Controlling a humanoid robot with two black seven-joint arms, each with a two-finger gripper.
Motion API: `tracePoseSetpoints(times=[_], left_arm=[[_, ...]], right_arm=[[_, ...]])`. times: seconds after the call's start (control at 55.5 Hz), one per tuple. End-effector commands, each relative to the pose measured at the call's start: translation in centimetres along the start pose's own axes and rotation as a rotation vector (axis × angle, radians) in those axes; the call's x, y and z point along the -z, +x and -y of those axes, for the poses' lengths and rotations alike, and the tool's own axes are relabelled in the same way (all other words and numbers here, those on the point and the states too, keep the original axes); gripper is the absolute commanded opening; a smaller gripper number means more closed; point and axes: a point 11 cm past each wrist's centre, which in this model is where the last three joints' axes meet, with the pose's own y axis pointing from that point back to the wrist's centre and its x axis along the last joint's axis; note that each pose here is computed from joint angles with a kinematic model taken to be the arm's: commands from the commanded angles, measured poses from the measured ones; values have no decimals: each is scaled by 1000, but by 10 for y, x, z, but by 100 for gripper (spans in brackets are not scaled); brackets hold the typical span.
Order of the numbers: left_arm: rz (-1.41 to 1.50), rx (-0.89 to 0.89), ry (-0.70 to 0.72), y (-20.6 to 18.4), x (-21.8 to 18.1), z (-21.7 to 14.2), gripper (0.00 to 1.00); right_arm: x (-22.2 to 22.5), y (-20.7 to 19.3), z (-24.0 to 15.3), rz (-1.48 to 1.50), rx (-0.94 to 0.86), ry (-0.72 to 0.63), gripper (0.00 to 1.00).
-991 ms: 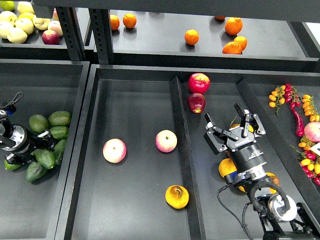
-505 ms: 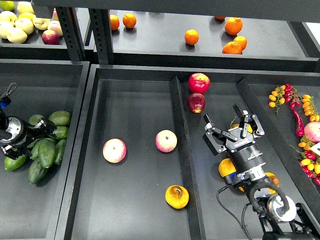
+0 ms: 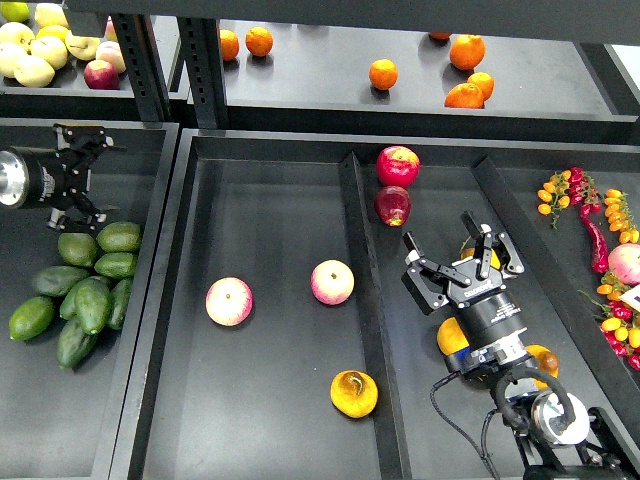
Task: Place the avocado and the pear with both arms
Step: 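Withdraw the left gripper back over the middle bin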
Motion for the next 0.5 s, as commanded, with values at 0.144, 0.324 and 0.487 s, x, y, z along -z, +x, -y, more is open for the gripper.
tracePoseSetpoints(times=[0.144, 0.324, 0.487], left_arm=[[-304, 265, -39, -61, 81, 45, 99], [-513, 441, -138, -114, 109, 63, 99], [-619, 548, -217, -147, 112, 66, 99]], right_arm=[[-1, 6, -2, 4, -19, -1, 99], [0, 11, -5, 7, -36, 3, 99], [-1, 13, -6, 8, -43, 1, 99]])
